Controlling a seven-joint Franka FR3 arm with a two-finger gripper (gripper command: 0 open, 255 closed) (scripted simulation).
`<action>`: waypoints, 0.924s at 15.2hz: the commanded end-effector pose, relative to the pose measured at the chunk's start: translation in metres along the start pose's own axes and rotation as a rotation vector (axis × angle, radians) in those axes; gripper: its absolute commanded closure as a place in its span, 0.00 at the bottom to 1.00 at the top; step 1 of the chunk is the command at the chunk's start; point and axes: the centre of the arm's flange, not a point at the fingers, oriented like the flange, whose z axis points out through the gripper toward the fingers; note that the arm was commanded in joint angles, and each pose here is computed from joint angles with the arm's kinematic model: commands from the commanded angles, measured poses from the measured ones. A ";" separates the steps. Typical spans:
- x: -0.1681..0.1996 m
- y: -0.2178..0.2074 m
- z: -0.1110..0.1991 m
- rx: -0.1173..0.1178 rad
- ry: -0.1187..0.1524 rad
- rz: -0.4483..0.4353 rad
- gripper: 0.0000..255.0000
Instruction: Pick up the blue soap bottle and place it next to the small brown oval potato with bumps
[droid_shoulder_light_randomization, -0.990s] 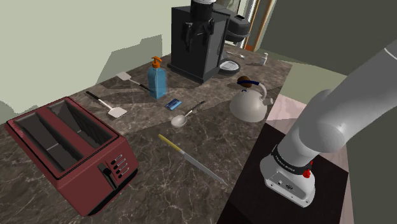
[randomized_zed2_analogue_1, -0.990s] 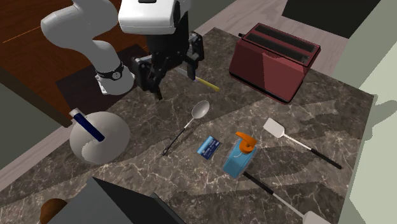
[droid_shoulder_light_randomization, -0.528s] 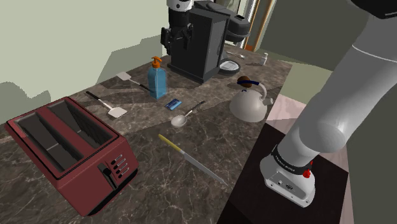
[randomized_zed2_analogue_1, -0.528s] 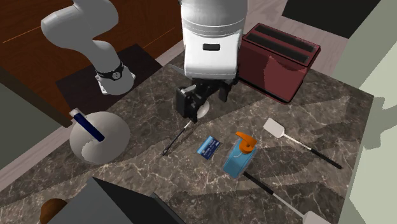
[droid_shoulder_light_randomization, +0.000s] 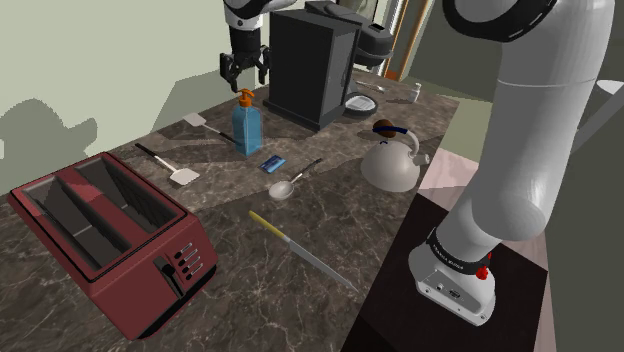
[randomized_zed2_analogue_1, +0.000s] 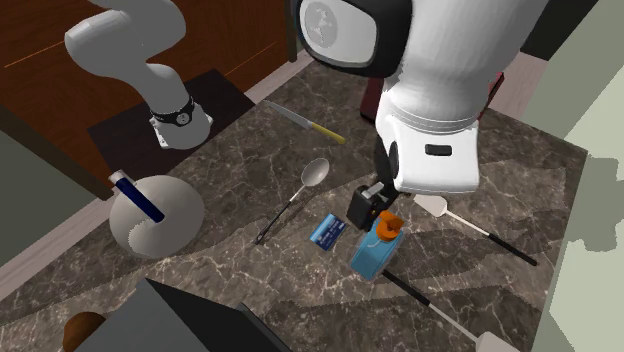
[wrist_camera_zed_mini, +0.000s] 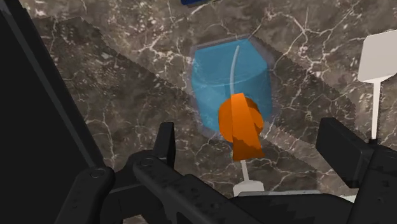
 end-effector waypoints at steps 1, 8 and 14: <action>0.014 -0.005 0.008 0.000 -0.001 0.003 0.00; 0.014 -0.005 0.048 0.000 -0.001 0.003 0.00; 0.014 -0.005 0.048 0.000 -0.001 0.003 0.00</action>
